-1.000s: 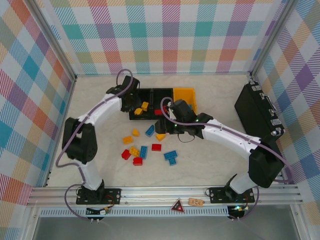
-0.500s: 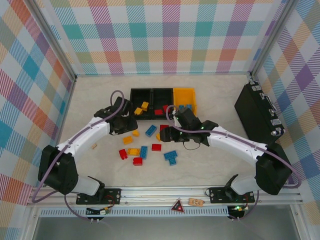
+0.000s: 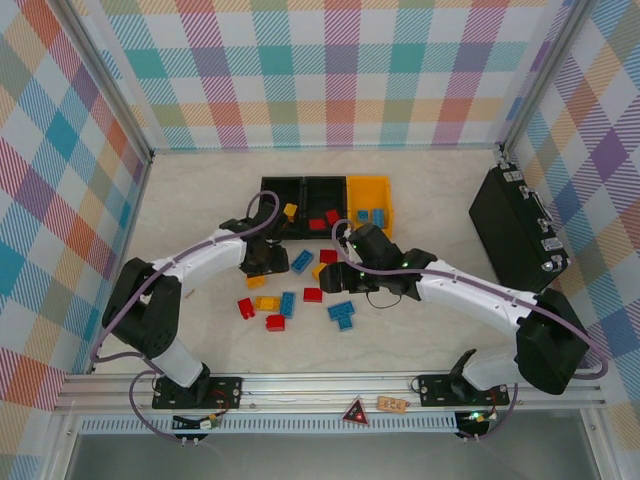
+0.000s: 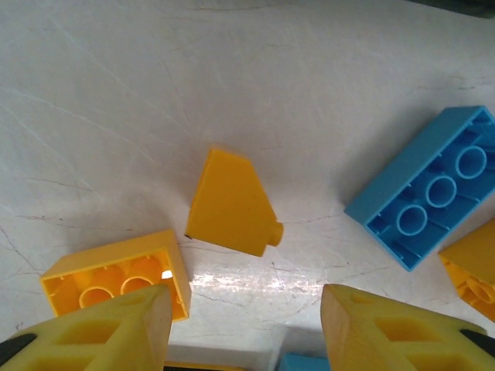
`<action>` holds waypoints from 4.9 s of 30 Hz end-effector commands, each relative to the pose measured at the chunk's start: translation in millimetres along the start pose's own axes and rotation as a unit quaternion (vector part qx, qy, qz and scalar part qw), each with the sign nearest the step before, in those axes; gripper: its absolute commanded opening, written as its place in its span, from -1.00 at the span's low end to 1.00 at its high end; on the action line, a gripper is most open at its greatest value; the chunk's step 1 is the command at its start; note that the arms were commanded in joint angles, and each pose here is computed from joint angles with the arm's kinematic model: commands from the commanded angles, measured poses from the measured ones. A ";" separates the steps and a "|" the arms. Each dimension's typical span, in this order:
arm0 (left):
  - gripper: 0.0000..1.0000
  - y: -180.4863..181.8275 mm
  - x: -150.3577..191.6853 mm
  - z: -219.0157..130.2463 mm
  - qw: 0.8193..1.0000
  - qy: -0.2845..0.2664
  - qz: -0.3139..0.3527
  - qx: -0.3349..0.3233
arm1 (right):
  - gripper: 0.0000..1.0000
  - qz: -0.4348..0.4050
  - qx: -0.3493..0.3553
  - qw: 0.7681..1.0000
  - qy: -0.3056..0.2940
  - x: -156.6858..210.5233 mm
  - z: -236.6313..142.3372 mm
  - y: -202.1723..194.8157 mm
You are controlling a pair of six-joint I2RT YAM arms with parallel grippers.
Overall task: Sort the legos into containers by color
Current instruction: Pick up the lego from the center of the table, then place the lego in the container, then pick up the lego from the middle-left of the table.
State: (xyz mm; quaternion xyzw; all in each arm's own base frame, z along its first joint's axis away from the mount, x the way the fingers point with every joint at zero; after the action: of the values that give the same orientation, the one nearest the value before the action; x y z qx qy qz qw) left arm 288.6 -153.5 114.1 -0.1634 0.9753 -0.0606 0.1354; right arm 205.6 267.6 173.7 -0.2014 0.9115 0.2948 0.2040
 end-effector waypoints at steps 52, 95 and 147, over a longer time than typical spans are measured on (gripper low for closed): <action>-0.61 -65.8 -153.2 1.4 0.995 -0.099 -0.016 -0.013 | 0.34 -0.006 0.020 1.000 -0.020 -10.5 -7.6 0.7; 0.05 -30.4 -100.9 -57.1 0.994 -0.106 -0.021 0.026 | 0.34 -0.007 -0.003 1.000 -0.014 -6.9 -7.9 5.9; -0.16 16.5 -35.0 -14.3 0.997 -0.040 -0.063 -0.020 | 0.43 -0.059 0.012 0.998 -0.033 -9.0 11.1 29.5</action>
State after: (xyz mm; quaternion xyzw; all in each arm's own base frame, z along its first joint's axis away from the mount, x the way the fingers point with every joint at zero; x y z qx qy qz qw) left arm 305.7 -123.3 111.6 -0.2442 0.9571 -0.0462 0.1487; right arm 191.9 308.1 165.2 -0.2690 0.8883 0.2958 0.2259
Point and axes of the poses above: each hand's point on the last joint's axis, 136 mm out from that joint toward the fingers, its own z axis out along the fingers, its own y axis along the line the jaws close on, x = y × z, the point moved 5 cm from there along -z, back along the fingers, and after that the axes turned 11 degrees about -z, right-handed, at the moved point
